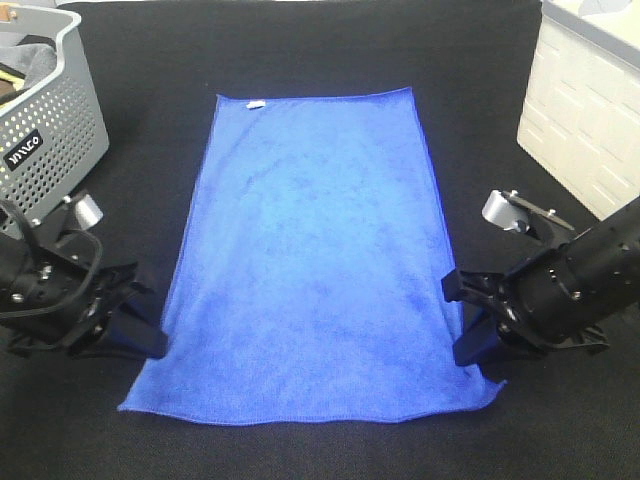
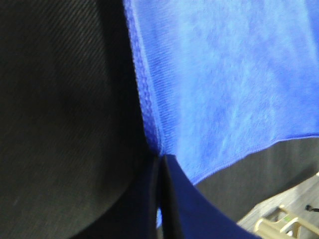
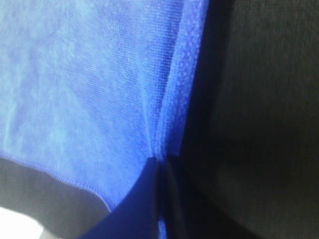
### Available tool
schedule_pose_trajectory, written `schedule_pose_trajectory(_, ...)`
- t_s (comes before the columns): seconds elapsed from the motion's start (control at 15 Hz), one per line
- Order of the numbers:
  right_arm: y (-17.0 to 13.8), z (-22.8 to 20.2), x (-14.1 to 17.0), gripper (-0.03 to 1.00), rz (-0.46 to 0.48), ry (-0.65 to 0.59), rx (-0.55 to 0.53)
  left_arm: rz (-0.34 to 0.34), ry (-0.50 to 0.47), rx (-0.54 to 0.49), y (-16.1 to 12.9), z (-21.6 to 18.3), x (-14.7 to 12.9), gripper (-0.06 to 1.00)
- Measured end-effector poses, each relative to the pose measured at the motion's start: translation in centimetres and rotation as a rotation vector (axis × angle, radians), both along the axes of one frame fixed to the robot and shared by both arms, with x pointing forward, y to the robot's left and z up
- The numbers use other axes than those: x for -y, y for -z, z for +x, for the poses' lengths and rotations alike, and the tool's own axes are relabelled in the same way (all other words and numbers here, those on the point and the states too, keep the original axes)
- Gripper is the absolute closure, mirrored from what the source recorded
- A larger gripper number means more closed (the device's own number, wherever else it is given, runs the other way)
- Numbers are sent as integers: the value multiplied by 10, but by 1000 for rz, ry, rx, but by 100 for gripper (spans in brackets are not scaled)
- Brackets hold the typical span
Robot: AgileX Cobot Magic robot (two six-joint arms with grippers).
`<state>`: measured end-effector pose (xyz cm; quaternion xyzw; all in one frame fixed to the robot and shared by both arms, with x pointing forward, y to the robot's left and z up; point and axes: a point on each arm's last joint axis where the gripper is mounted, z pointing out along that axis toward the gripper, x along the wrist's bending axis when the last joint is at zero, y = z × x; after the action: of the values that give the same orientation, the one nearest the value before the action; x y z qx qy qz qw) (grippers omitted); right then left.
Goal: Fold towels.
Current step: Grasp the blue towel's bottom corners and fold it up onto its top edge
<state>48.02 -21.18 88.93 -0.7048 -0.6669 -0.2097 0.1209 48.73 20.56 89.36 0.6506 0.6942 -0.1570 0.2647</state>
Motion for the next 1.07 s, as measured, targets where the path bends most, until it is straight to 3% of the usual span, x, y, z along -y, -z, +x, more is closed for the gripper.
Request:
schedule_pose_trajectory(0.2, -14, -16, 3, 97, -3, -11, -30, 34, 13, -27, -8, -27, -7, 94)
schedule_pose_trajectory(0.6, -12, -64, 12, 97, -12, -15, -87, 15, 3, -89, -11, -74, -14, 94)
schedule_pose_trajectory(0.87, -19, -51, 11, 97, -18, -22, -32, 28, -18, -47, -15, -65, -14, 94)
schedule_pose_trajectory(1.07, -41, -7, 2, 97, -2, -46, 75, 46, -56, 20, -27, -32, -11, 94)
